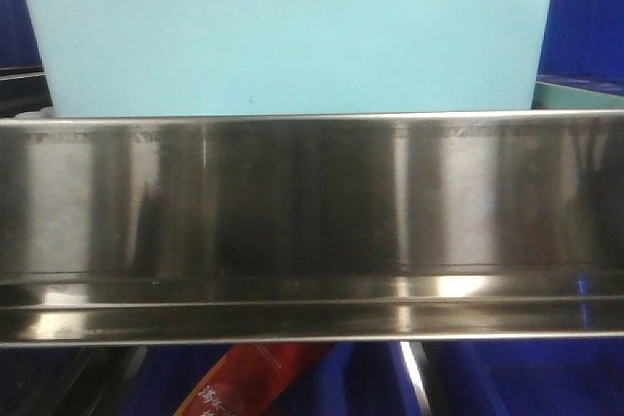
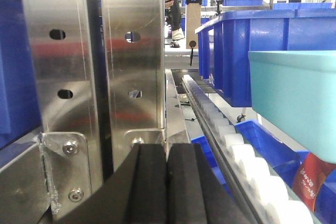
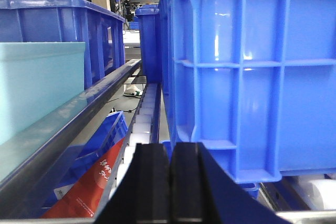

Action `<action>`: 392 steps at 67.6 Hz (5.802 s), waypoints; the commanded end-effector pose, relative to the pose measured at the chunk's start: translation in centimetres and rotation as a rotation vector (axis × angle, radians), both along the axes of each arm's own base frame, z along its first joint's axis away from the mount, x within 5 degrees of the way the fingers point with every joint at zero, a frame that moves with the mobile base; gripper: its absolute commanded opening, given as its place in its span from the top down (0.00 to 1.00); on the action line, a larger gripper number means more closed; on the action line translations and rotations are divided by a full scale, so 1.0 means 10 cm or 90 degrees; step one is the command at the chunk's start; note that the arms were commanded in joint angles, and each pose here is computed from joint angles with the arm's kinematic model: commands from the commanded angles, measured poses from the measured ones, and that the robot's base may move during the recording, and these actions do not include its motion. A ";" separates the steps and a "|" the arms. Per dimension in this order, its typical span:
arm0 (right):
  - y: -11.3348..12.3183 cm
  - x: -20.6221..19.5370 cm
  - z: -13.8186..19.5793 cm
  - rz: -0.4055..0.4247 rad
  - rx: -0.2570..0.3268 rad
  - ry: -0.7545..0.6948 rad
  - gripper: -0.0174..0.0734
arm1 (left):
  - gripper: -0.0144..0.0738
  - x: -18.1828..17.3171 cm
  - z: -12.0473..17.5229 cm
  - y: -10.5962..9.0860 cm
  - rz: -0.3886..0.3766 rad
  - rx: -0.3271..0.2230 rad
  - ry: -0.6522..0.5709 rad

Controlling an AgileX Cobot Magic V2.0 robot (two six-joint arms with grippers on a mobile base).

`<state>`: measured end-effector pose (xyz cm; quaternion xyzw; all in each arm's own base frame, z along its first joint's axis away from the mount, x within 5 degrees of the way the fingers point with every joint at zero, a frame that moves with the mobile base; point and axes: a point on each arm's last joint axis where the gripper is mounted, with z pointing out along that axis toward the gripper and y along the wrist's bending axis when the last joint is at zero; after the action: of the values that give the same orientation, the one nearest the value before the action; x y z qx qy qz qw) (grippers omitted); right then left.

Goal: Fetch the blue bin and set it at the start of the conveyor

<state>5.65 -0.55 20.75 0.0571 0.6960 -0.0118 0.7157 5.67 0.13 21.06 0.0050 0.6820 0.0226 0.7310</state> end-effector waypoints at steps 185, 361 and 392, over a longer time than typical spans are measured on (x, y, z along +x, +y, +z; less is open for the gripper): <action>0.91 3.13 1.43 0.185 -0.009 0.667 0.19 | 0.24 2.96 1.30 -1.09 -0.091 -0.023 0.712; 0.68 2.11 2.72 0.205 0.011 0.369 0.98 | 0.96 2.02 2.82 -0.99 -0.205 -0.095 0.307; 0.68 2.11 2.72 0.205 0.011 0.367 0.98 | 0.96 2.06 2.94 -1.00 -0.220 -0.110 0.223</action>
<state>27.23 6.50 47.22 -0.0429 0.8798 0.0996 0.4627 26.62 -9.81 48.71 0.0682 0.8258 -0.1341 0.5435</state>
